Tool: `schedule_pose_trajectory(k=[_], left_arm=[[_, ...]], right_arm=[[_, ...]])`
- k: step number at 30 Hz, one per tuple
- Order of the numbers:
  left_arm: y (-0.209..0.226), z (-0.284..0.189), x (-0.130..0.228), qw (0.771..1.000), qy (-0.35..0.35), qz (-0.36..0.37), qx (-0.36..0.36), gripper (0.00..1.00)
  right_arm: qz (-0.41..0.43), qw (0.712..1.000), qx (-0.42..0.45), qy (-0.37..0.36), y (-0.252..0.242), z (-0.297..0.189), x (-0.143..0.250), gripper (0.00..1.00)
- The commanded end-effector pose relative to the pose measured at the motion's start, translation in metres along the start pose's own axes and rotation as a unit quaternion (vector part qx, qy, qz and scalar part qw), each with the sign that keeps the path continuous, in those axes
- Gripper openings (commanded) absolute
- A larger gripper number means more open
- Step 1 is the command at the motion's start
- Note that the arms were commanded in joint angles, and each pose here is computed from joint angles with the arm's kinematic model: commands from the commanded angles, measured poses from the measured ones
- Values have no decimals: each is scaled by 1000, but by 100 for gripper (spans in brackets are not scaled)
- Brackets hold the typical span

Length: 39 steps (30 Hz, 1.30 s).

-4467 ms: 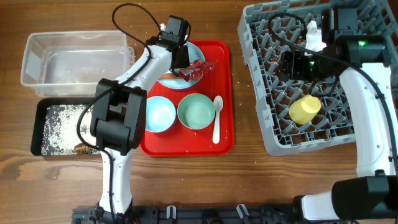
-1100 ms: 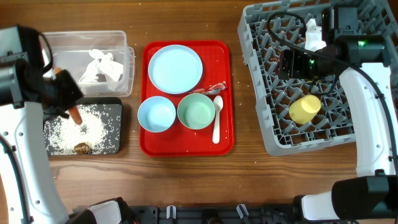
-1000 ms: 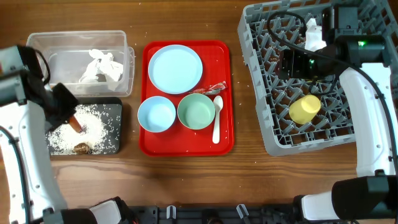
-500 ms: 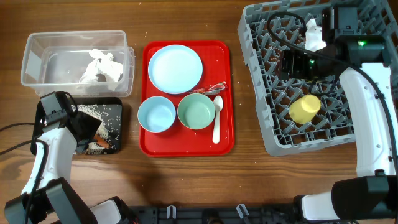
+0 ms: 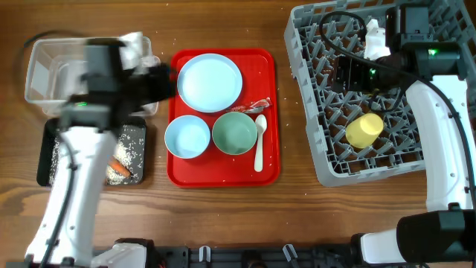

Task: Sort waste into correct bins and load items into the dishwasher rack

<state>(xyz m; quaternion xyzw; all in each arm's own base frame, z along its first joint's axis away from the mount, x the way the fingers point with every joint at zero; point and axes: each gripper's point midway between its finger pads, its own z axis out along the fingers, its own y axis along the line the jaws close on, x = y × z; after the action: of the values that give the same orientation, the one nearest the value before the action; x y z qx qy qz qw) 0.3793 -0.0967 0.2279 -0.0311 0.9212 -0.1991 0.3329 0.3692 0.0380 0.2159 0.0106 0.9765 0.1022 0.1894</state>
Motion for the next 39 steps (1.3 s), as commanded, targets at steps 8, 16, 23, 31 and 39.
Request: schedule_pose_trajectory(k=[8,16,23,31,39], left_arm=[[-109,157,83,911,150,382,-45,83],[-83,201,110,842,220,488,-63,80],[-66,221,123,827,243,504,-64,78],[-73,229,125,834,231,499,-43,71],[-64,249,158,829,270,490,-16,63]], right_arm=[[-10,1000,-9,3,3,-1,3,92],[-9,1000,-7,9,2,-1,5,92],[-14,1000,-5,12,1,-1,7,92],[-21,1000,-5,11,1,-1,7,92],[-20,1000,-5,12,1,-1,7,92]])
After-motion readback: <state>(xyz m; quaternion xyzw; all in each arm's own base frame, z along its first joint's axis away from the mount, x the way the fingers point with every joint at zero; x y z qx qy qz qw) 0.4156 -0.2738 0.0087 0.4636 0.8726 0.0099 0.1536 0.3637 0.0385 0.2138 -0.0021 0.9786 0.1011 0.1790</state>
